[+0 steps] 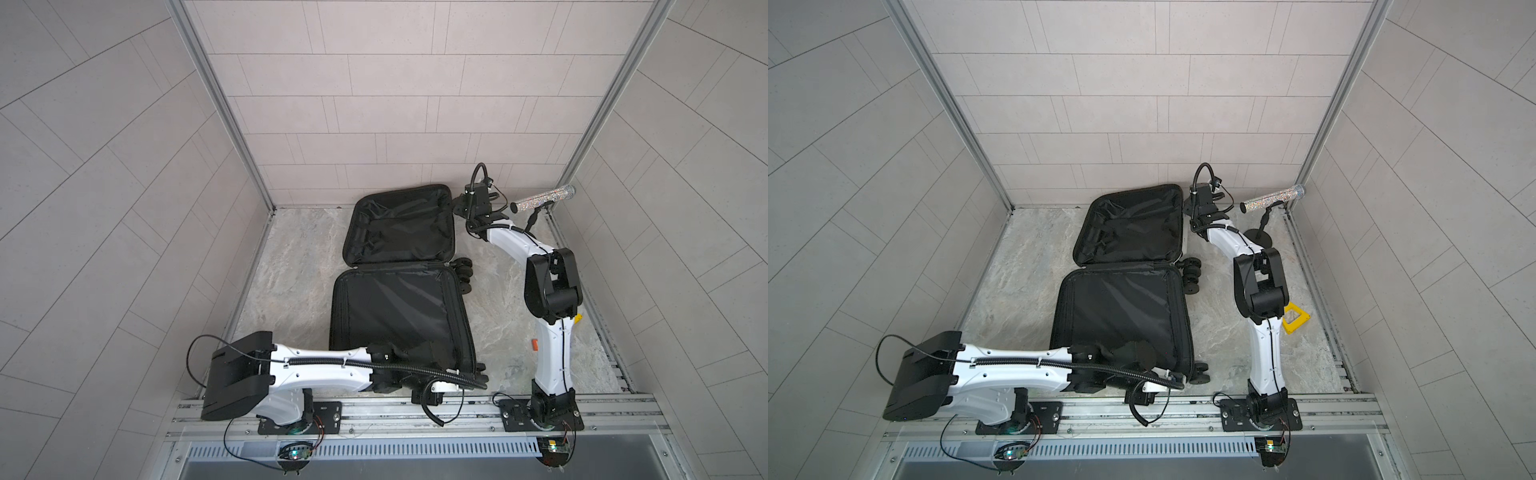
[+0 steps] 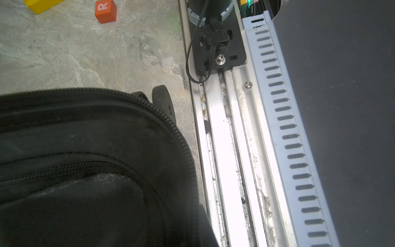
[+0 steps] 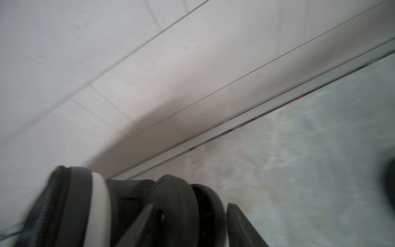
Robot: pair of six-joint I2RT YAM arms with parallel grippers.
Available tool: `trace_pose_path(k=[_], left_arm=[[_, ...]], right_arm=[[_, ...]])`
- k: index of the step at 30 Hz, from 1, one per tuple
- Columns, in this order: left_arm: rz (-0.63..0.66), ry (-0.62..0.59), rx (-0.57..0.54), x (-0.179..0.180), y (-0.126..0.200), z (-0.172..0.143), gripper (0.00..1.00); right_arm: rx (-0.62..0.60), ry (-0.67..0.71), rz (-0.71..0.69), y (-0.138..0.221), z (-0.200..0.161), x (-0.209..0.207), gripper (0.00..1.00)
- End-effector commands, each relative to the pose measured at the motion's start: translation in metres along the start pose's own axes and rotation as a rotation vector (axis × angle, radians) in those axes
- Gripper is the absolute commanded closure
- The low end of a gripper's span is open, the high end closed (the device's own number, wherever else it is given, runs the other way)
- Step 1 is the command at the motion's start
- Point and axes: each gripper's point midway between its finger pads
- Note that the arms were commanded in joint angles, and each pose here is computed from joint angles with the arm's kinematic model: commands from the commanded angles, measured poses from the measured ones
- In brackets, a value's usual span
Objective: Open the suitcase zippers
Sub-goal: Open the suitcase at the center of the board.
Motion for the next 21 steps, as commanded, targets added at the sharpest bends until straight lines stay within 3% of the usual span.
trace_pose_path(k=[1,6,11,14,21], left_arm=[[0.022,-0.001,0.118,0.007,-0.011,-0.032,0.93],[0.020,-0.010,0.120,0.007,-0.011,-0.031,0.88],[0.087,0.033,0.102,0.021,-0.002,-0.023,0.53],[0.212,0.118,0.083,0.045,0.015,-0.015,0.39],[0.318,0.281,0.042,0.082,0.061,-0.002,0.30]], right_arm=[[0.151,0.303,-0.263,0.005,-0.048,-0.064,0.44],[0.132,0.306,-0.258,0.016,-0.038,-0.063,0.43],[0.087,0.312,-0.188,0.050,-0.007,-0.047,0.43],[0.111,0.322,-0.110,0.077,-0.003,-0.039,0.43],[0.270,0.312,0.055,0.142,-0.046,-0.044,0.44]])
Point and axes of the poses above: each gripper's point midway between its finger pads, its own y axis back along the fingers, its own x axis along the line the jaws close on, z = x × y, and after that the axes turned 4 degrees about -y, right-handed
